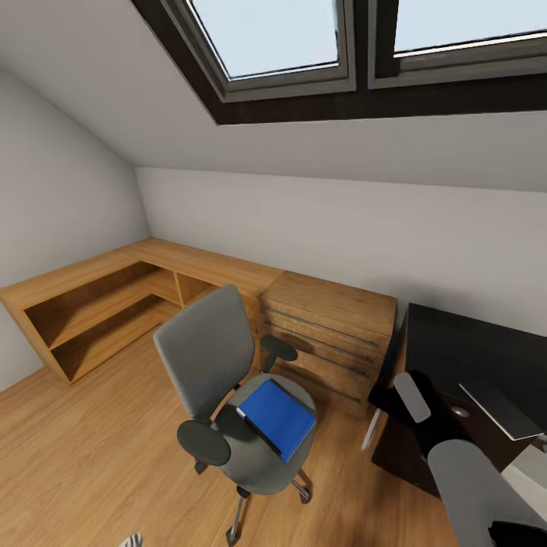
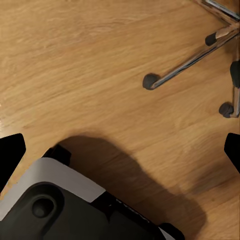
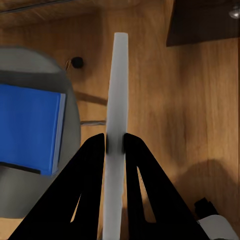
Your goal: In the bedroom, organize the workspace by keeping the computer under the desk, ensuring the monitor is on the desk, placing the keyboard on the desk next to the monitor, placing the mouse on the desk next to the keyboard, moving the folder from the swivel chair onto the desk next to the mouse, stacking the notebook on top of the folder with the pen on top of the notebook, and positioning the swivel chair next to the desk.
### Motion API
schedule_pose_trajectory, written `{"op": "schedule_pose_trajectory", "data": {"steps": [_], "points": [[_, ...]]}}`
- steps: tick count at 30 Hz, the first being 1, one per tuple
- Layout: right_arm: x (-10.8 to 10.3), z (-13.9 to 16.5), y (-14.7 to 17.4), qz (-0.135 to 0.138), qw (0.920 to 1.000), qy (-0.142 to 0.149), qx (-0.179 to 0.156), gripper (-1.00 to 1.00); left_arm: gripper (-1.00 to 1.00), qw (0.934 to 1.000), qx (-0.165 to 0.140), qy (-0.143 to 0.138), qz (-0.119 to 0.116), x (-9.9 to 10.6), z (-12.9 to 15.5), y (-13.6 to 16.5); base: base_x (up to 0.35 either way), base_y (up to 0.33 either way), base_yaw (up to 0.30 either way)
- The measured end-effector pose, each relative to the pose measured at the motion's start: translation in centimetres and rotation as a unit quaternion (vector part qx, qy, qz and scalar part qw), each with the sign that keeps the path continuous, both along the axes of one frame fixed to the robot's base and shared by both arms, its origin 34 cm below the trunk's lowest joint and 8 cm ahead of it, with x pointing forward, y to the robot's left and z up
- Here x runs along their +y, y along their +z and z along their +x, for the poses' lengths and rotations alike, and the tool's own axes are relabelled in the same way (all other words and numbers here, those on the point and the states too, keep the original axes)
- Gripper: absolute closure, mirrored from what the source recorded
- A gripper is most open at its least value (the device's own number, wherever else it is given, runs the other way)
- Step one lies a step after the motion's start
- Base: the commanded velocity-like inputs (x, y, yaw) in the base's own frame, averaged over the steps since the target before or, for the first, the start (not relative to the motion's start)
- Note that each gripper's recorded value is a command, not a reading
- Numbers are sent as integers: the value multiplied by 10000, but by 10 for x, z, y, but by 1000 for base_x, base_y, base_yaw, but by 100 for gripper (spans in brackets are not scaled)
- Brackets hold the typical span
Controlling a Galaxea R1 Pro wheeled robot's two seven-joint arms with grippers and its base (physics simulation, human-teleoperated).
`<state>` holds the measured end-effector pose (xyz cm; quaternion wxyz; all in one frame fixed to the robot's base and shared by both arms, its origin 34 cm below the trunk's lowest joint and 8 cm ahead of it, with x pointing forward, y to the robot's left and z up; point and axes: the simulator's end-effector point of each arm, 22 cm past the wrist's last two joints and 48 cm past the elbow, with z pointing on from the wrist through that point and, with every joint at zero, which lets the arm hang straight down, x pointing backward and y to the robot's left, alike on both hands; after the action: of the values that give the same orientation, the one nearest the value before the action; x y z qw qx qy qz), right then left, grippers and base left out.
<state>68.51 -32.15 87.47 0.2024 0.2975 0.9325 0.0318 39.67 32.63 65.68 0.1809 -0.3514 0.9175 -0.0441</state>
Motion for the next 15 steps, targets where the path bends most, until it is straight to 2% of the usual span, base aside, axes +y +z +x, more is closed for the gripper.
{"op": "schedule_pose_trajectory", "data": {"steps": [7,15], "points": [[-6,6,9,-95,9999,49,-110,100,-100,10000,-38,-57,54,-1,1,0,0,0,-52],[-6,17,29,-212,9990,177,-340,100,-100,9999,35,-99,36,-5,-6,-3,0,0,-189]]}}
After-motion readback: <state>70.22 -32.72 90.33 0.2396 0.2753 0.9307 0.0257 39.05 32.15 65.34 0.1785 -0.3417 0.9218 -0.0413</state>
